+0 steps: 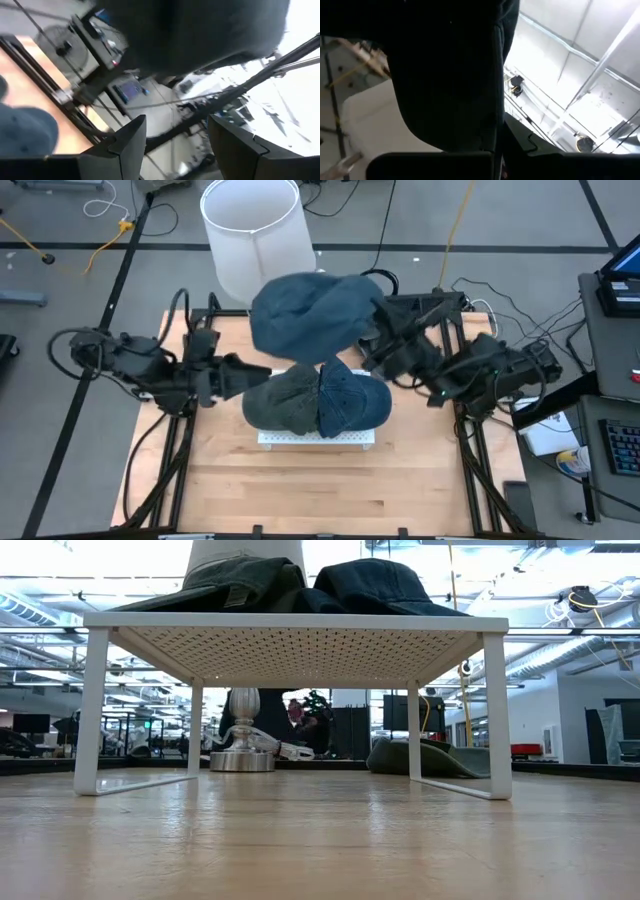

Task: Pick & Place hat
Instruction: Stack the blue cap on top of the other blue cap on the shelf

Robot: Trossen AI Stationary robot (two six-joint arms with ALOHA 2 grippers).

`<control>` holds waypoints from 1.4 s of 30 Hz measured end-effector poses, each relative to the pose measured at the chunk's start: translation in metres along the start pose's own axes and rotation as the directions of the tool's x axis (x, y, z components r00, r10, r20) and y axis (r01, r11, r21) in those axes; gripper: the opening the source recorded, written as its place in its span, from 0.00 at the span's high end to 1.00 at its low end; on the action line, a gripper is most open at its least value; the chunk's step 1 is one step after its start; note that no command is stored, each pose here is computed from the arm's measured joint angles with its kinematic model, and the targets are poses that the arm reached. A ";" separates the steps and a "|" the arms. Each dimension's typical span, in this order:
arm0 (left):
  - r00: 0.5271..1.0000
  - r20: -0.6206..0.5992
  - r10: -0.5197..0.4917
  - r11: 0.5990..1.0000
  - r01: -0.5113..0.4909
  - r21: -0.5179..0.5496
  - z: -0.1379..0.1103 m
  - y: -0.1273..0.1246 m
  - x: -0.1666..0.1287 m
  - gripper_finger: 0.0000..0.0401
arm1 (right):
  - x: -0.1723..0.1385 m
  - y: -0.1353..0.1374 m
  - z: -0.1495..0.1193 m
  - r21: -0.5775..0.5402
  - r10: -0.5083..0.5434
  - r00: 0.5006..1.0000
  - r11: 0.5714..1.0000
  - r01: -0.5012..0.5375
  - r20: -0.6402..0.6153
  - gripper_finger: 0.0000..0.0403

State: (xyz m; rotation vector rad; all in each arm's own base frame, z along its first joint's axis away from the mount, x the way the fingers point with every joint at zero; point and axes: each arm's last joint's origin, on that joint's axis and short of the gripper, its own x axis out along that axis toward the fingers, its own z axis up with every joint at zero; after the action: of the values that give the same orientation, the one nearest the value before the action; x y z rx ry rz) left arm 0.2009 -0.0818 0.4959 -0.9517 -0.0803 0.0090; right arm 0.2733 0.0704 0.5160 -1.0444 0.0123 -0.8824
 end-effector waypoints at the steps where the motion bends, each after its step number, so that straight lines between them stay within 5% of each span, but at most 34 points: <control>1: 1.000 -0.012 -0.009 1.000 0.009 -0.022 0.000 -0.001 -0.004 0.47 | -0.002 0.004 0.003 -0.016 0.009 1.000 1.000 -0.009 -0.014 1.00; 14: 0.990 -0.139 0.019 0.948 -0.062 -0.312 -0.009 -0.006 -0.042 0.47 | -0.022 0.046 0.026 -0.152 0.105 0.992 0.982 -0.113 -0.065 1.00; 24: 0.981 0.112 0.157 0.904 -0.098 -0.416 -0.009 -0.009 -0.042 0.47 | -0.025 0.049 0.027 -0.223 0.134 0.990 0.965 -0.141 -0.046 1.00; 42: 0.939 0.327 0.110 0.908 0.038 -0.416 -0.013 -0.018 0.008 0.47 | -0.032 0.072 0.026 -0.356 0.277 0.961 0.897 -0.262 -0.009 0.99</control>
State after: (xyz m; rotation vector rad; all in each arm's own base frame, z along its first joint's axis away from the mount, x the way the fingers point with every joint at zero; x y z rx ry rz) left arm 0.2093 -0.1021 0.5037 -1.3761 -0.4030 0.2018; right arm 0.3077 0.1246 0.4634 -1.3610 0.2850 -0.6144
